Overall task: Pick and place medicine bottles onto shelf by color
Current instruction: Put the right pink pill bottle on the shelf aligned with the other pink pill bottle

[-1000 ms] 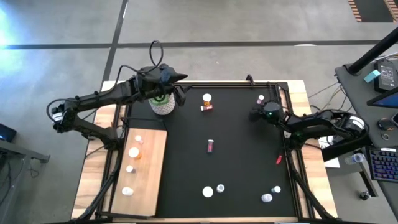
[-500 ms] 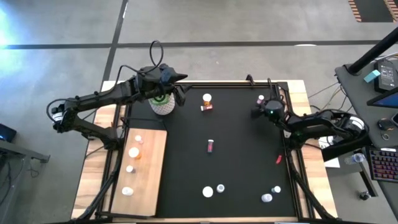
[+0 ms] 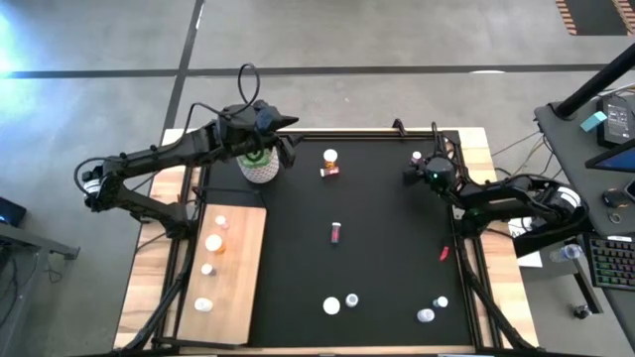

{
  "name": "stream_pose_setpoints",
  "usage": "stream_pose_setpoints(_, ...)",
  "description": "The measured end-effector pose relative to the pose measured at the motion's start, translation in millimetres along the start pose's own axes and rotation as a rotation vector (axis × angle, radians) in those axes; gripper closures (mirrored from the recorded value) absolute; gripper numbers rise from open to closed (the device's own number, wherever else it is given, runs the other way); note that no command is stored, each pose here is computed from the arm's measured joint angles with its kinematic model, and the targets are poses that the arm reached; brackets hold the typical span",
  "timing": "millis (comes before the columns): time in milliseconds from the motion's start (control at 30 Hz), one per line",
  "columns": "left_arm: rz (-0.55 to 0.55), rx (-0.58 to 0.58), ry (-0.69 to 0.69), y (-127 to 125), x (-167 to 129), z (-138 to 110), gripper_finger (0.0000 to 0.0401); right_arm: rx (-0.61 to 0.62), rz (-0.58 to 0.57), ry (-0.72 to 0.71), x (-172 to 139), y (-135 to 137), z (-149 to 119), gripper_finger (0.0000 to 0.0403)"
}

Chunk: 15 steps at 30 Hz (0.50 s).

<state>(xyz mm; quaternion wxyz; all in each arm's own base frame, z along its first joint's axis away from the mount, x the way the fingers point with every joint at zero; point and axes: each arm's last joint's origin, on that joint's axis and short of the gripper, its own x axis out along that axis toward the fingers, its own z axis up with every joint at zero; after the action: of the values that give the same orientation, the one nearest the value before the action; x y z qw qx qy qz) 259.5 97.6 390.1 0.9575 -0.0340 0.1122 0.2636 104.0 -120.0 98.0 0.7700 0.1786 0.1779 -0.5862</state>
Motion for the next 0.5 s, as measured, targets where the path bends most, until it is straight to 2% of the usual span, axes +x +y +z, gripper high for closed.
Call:
stream_pose_setpoints(133,0.002,0.016,0.0,0.4,0.1,0.0,0.018,-0.005,-0.003,-0.002,0.0,-0.1,0.2,0.0145)
stream_pose_setpoints(300,0.006,0.015,-0.002,1.8,0.3,0.2,0.018,0.043,0.016,0.005,0.0,0.5,-0.1,0.0145)
stream_pose_setpoints(433,0.006,0.014,-0.006,1.7,0.3,0.7,0.018,0.16,0.025,0.005,0.1,1.7,0.9,0.0145)
stream_pose_setpoints(500,0.006,0.011,-0.006,1.6,0.3,0.7,0.018,0.17,0.042,0.014,-0.3,4.3,0.7,0.0145)
